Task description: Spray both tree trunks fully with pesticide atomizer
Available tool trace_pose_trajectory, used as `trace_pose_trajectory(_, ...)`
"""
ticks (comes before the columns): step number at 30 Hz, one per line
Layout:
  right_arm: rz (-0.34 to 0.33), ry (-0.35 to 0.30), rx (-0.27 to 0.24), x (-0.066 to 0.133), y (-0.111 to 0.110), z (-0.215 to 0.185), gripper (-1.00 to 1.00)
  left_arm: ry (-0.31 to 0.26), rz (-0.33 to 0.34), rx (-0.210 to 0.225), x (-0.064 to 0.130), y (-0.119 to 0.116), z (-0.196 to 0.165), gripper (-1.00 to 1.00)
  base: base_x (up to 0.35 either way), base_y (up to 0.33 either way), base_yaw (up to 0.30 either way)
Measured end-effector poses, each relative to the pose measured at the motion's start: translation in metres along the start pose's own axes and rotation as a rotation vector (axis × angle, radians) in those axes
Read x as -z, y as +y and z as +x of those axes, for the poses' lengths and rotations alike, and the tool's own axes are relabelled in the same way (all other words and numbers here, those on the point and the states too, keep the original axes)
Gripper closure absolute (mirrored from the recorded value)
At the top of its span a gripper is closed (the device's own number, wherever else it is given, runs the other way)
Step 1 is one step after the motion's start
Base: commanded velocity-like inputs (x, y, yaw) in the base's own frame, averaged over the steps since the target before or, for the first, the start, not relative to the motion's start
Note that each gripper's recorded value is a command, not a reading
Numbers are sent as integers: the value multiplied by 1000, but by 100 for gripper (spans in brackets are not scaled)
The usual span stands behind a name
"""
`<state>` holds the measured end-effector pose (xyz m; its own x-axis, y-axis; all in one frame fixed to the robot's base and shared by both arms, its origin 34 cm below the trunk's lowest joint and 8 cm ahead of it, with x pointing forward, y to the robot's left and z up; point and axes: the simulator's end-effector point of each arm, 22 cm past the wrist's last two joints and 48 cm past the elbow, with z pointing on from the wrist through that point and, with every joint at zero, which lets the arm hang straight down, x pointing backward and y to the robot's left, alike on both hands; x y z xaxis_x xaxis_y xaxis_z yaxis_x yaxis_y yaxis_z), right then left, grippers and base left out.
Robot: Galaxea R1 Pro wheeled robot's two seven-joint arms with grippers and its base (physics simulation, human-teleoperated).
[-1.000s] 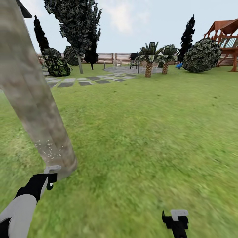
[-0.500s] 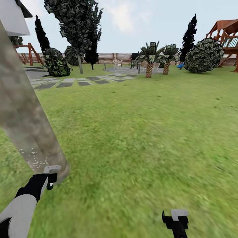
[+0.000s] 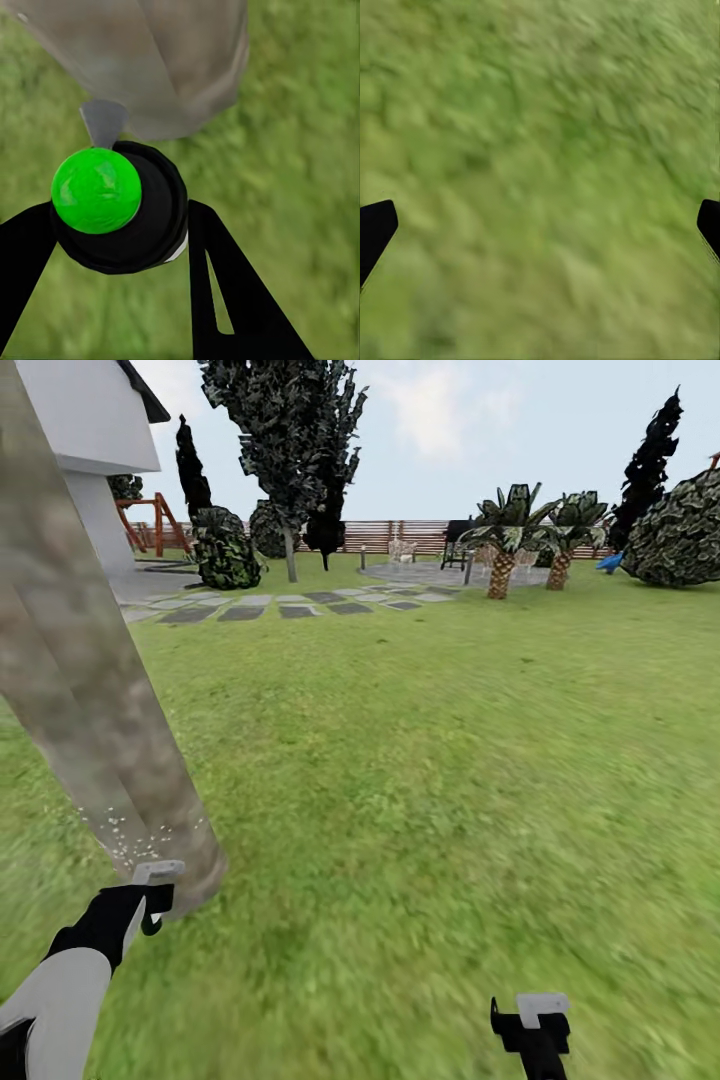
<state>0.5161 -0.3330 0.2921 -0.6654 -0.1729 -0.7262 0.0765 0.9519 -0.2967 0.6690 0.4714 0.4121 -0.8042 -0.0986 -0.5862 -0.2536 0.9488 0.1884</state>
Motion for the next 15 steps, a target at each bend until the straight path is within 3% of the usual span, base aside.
trace_pose_trajectory(8, 0, 0, 0, 0, 0, 0, -100, 0, 0, -1, 0, 0, 0, 100, 170, -228, 263)
trace_pose_trajectory(15, -1, 0, 0, 0, 0, 0, -100, 0, 0, 0, 0, 0, 0, 100, 99, -263, 17)
